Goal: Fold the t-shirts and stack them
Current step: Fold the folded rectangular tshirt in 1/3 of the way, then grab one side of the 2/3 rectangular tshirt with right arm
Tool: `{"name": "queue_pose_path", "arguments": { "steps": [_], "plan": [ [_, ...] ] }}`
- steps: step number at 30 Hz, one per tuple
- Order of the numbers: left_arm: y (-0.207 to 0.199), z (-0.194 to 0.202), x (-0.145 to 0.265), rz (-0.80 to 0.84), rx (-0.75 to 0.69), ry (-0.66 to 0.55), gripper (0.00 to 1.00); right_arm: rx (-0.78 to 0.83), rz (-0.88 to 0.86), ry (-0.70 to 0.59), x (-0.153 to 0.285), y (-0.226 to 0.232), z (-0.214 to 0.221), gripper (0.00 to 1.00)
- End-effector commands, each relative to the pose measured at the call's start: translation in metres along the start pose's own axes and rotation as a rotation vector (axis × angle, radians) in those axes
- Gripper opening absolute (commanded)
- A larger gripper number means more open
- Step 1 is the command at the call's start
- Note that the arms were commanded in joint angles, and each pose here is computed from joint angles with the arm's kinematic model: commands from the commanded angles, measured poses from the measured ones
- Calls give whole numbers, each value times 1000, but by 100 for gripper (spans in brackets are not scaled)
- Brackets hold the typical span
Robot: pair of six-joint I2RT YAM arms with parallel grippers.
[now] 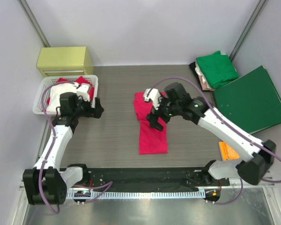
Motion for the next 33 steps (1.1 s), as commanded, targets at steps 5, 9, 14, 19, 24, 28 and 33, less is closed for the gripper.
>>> {"name": "queue_pose_path", "arguments": {
  "steps": [5,9,14,19,24,28,33],
  "plan": [
    [-91,-18,5,585,-19,141,100,112,620,-26,55,-55,84,100],
    [-69,-16,-2,274,-80,5,100,76,326,-88,57,-14,100,100],
    [-38,-15,-4,12,-191,9,100,56,130,-98,55,8,87,95],
    [-17,-23,-2,-121,-199,-27,100,92,-85,10,28,35,87,95],
    [-5,-29,9,-234,-238,-53,100,193,-206,251,-10,57,113,94],
    [-3,-22,10,-234,-228,-46,100,298,-200,311,-29,71,115,96],
    [4,-21,12,-255,-211,-48,100,381,-168,372,-62,81,117,94]
  ]
}}
Point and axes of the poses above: each gripper's point midway between its finger pads, its own x axis back along the fingers, its own y axis along the line the jaws close on, z = x × y, the point moved 7 cm from there along x, back along the fingers, and after that the axes turned 7 degrees about -x, right-handed, at the moved point
